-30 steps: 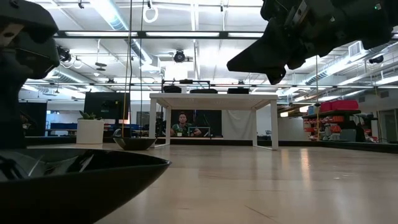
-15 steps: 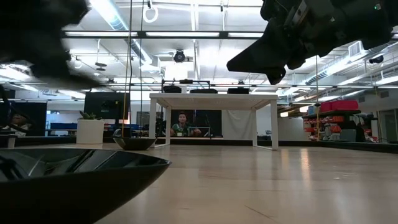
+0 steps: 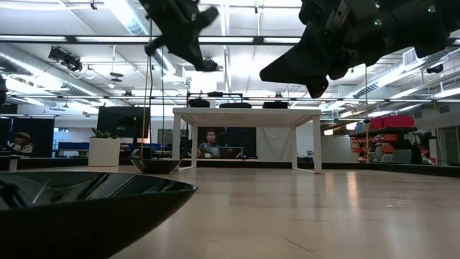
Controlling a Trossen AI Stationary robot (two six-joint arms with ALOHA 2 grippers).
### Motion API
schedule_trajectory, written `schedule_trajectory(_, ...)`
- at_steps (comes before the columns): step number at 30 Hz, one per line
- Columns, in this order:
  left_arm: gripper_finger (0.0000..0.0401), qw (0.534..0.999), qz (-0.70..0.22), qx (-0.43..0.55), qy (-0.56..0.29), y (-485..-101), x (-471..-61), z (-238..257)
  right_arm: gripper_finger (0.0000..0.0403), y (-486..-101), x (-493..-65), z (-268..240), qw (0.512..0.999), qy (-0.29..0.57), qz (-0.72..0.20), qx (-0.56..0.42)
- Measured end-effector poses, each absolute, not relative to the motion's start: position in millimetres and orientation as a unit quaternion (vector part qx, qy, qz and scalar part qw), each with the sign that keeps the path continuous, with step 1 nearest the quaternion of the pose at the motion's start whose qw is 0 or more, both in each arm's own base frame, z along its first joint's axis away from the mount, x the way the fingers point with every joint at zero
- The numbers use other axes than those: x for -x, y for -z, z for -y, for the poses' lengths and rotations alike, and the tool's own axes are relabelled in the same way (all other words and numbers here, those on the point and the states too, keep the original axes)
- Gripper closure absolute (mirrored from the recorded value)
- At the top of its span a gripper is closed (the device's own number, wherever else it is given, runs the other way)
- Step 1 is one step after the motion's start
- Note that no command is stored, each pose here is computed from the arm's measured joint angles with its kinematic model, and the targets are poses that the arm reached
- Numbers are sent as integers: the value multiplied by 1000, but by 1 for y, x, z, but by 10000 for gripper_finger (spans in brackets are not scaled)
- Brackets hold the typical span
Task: Pick & Place Mini shaped plates
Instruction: Stack the black drop-shaped plate on top of the other black drop-shaped plate on the shelf, then stack the black leaf-shaped plate on top of the other black leaf-shaped plate on the shelf
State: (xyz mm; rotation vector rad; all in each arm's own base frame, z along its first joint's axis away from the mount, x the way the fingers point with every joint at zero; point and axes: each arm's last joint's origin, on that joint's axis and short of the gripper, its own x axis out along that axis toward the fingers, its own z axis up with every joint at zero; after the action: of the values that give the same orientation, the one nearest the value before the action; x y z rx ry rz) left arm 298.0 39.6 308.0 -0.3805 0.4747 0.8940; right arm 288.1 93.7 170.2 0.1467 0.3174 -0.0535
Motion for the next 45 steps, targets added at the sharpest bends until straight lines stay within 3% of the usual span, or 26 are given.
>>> schedule_trajectory(8,391,824,-228,238,-462,-303,-285,-116,401,-170,-288,-94,984,27,-157,-79)
schedule_trajectory(19,388,820,-260,241,-449,-289,-291,-128,401,-172,-289,-94,985,26,-148,-87)
schedule_trajectory(34,278,811,-300,234,-445,-293,-277,-124,401,-173,-289,-94,984,22,-146,-98)
schedule_trajectory(38,284,792,-328,241,-454,-293,-266,-119,401,-173,-289,-94,984,22,-146,-98)
schedule_trajectory(45,343,789,-351,251,-437,-282,-274,-120,401,-173,-289,-95,985,22,-142,-97)
